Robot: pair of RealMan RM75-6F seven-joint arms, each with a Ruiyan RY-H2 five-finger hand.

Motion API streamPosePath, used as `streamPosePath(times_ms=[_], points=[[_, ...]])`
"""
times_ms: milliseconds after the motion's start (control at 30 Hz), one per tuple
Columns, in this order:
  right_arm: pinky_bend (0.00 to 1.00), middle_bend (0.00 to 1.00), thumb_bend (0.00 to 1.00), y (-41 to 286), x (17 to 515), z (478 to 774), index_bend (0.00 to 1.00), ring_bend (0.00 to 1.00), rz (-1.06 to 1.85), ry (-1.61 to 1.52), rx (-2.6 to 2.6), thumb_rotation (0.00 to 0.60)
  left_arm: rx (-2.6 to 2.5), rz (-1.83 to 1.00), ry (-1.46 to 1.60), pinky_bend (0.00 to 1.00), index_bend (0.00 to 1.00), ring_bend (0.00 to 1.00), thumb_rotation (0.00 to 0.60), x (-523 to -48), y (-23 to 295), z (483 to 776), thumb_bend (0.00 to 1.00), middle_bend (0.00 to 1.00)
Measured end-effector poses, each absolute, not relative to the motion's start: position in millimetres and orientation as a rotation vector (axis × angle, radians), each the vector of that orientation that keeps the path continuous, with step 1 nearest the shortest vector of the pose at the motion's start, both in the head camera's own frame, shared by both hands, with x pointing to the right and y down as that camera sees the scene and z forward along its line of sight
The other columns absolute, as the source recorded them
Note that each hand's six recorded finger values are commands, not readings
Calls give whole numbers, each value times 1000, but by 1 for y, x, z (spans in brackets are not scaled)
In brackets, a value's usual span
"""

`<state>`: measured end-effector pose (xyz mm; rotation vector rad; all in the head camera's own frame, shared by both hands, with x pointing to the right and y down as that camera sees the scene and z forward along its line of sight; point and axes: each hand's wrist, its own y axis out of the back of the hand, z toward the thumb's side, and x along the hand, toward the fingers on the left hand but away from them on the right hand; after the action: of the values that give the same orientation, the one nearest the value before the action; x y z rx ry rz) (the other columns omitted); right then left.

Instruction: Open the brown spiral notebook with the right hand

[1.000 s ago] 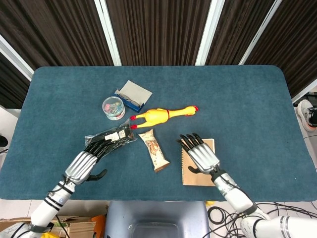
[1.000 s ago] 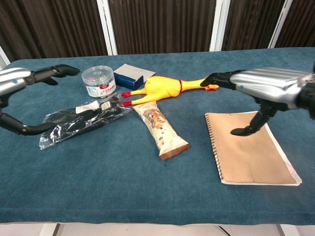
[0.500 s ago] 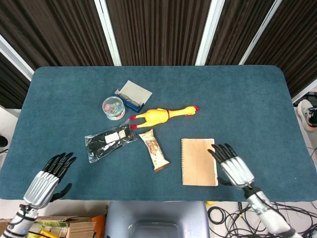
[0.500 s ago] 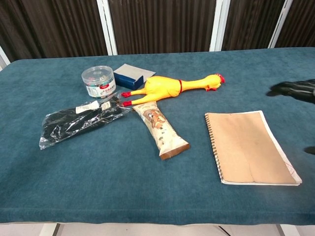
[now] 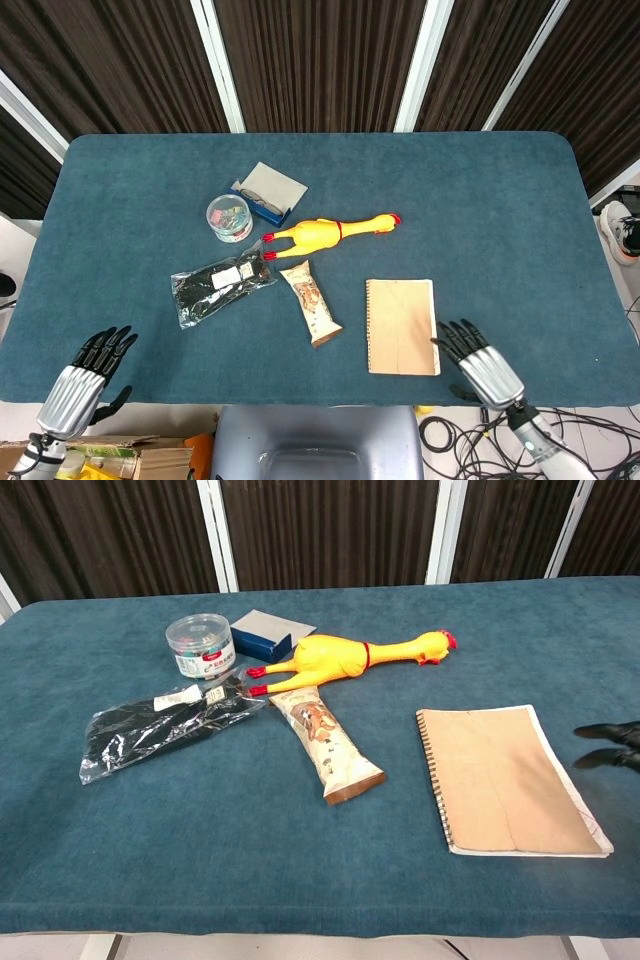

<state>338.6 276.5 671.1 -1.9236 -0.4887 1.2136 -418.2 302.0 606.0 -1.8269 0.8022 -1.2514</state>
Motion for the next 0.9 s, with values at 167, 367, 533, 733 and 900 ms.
streamPosePath(times_ms=[167, 367, 533, 733, 900], points=[[0, 0, 158, 275, 323, 682, 283, 0, 1164, -505, -1954, 600, -1830, -1259, 809, 126, 0, 29, 600, -420, 303, 607, 347, 41], [0, 0, 158, 270, 317, 689, 292, 0, 1162, -498, -1938, 600, -1823, -1266, 818, 126, 0, 29, 600, -423, 303, 606, 346, 42], [0, 0, 159, 267, 316, 694, 286, 0, 1178, -493, -1933, 600, -1824, -1272, 816, 126, 0, 30, 600, -424, 303, 607, 346, 44], [0, 0, 159, 263, 315, 697, 286, 0, 1189, -497, -1932, 600, -1826, -1272, 814, 126, 0, 31, 600, -424, 303, 607, 346, 46], [0, 0, 159, 257, 313, 700, 286, 0, 1198, -503, -1922, 600, -1828, -1273, 814, 125, 0, 33, 600, -424, 303, 607, 346, 47]])
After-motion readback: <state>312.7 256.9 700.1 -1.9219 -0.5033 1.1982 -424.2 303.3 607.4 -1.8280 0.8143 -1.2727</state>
